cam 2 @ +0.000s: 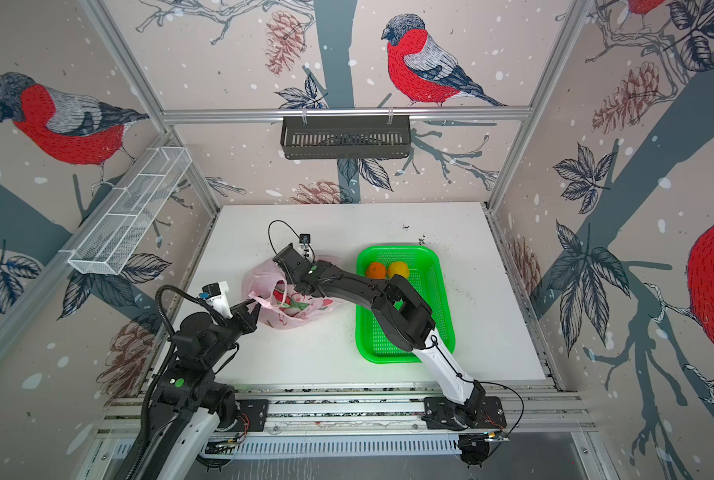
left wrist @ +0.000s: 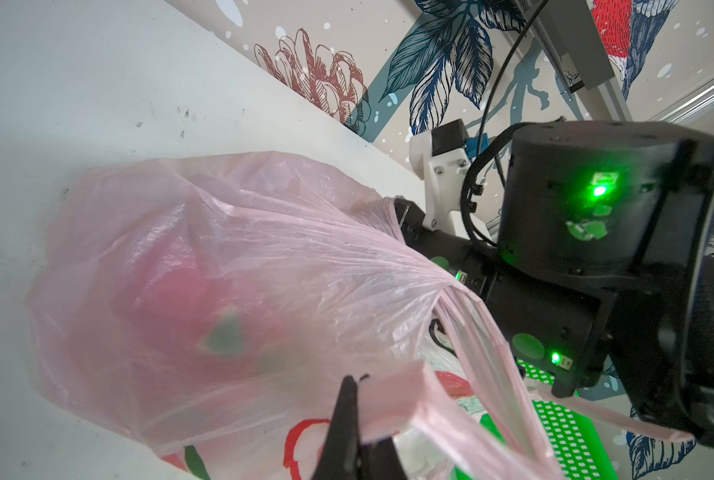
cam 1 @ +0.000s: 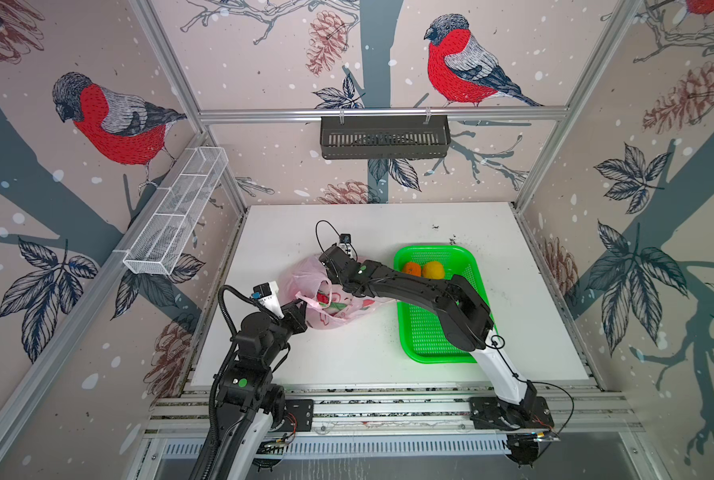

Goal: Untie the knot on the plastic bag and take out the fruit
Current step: 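Push the right gripper into the pink bag opening toward the red fruit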

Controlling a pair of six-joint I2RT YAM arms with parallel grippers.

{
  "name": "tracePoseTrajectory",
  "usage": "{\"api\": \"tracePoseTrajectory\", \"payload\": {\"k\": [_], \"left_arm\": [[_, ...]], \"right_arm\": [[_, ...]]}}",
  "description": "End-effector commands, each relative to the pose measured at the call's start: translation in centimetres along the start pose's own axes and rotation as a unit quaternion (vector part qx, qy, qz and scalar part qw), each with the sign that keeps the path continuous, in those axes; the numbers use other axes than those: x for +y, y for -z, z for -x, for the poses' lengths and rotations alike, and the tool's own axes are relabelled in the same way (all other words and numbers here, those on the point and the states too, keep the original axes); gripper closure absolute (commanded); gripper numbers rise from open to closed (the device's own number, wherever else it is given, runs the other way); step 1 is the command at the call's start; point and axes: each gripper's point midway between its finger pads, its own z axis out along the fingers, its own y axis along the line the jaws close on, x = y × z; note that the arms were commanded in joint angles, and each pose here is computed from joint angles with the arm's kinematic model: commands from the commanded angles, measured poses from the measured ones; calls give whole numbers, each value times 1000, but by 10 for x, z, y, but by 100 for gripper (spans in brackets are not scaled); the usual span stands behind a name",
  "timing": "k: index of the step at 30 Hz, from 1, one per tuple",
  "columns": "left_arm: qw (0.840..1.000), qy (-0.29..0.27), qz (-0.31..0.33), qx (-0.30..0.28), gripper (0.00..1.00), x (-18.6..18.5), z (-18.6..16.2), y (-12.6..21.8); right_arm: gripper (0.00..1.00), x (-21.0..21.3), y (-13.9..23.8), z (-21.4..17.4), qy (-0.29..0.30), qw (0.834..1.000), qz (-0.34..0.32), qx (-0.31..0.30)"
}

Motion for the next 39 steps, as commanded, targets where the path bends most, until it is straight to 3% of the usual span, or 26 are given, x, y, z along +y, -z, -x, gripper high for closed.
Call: {"api": "tracePoseTrajectory", "payload": {"k": [1,16,39], "left_arm": [[1000,-3,-15,-12,100,-7,6,0],[1000,-4,-13,-13,100,-5,6,0],[1000,-7,-15,-12,100,-5,5,-1]], "right_arm": [[76,-4,-6,-14,7,1000,-1,22],[75,-40,-17,6,33,997,-69,2],[71,-52,-10,34,79,989,-114,-43]]}}
